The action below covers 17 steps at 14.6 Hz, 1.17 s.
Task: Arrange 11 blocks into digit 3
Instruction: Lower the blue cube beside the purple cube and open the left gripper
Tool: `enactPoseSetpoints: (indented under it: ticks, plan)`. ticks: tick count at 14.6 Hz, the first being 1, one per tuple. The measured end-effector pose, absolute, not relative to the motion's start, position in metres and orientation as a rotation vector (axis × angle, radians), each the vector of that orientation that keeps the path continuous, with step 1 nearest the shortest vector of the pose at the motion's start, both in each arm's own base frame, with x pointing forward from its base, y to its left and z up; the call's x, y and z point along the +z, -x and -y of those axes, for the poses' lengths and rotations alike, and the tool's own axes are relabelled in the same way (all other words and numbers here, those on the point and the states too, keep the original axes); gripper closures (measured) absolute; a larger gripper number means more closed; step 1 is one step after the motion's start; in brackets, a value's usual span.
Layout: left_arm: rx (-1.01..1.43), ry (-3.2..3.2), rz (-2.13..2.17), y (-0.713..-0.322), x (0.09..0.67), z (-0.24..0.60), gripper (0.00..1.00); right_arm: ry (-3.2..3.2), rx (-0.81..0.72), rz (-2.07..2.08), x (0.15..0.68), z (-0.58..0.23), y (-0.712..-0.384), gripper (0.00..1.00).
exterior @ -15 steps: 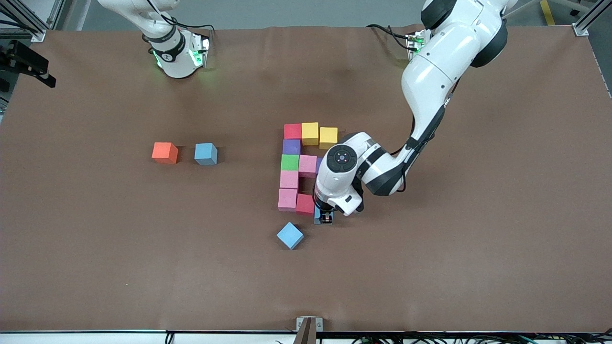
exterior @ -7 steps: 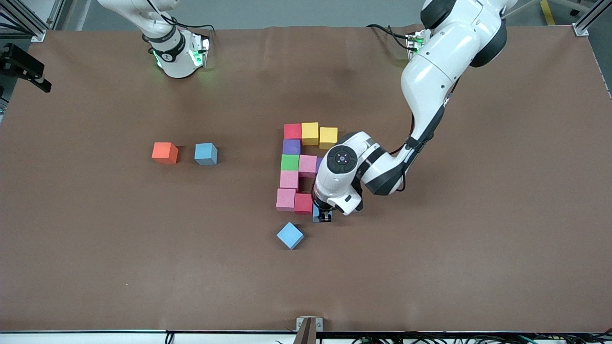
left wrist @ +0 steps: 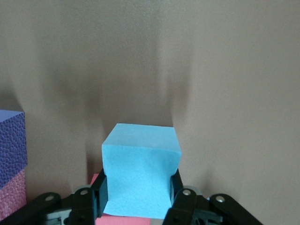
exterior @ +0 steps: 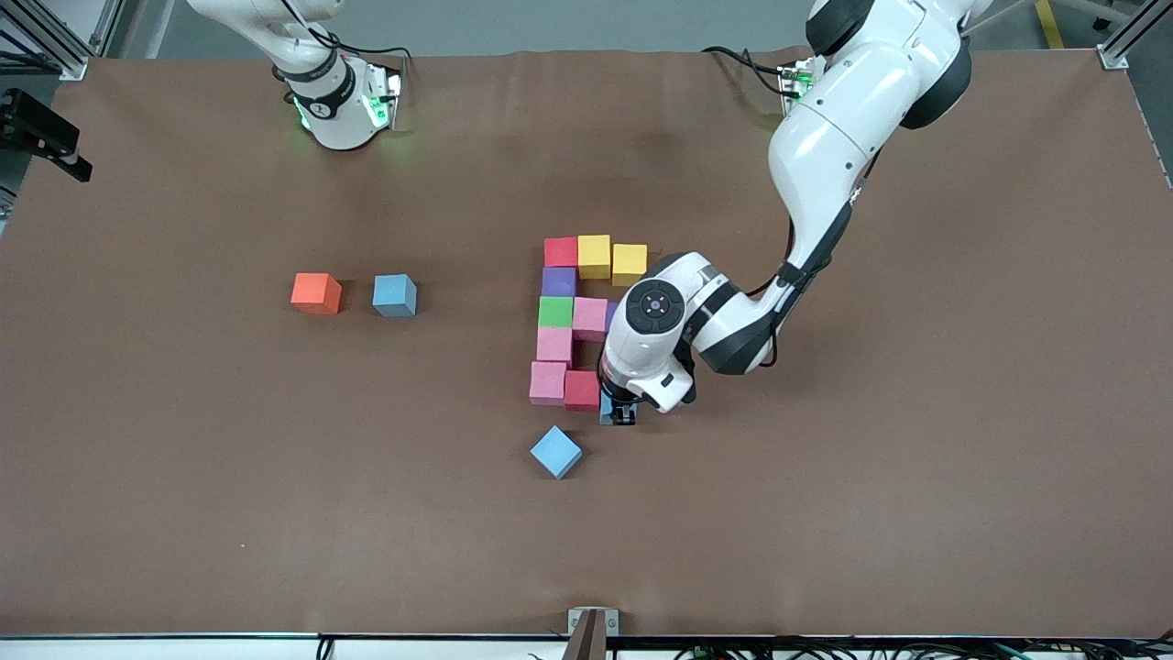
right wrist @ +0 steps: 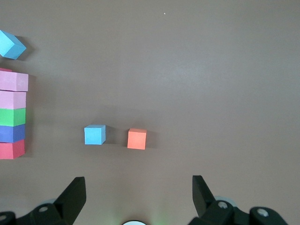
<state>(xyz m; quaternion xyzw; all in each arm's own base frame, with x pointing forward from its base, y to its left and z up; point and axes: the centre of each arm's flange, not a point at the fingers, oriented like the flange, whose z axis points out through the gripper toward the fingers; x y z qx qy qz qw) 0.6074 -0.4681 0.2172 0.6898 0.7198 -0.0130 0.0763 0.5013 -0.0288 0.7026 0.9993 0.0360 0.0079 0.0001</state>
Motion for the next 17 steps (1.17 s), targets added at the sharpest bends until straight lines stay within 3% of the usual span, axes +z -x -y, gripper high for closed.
enactPoseSetpoints:
  ticks: [17]
  plan:
    - [-0.08, -2.104, -2.231, -0.5997, 0.2164, 0.4675, 0.48, -3.198, 0.046, -0.117, 0.6995, 0.0259, -0.506, 0.0]
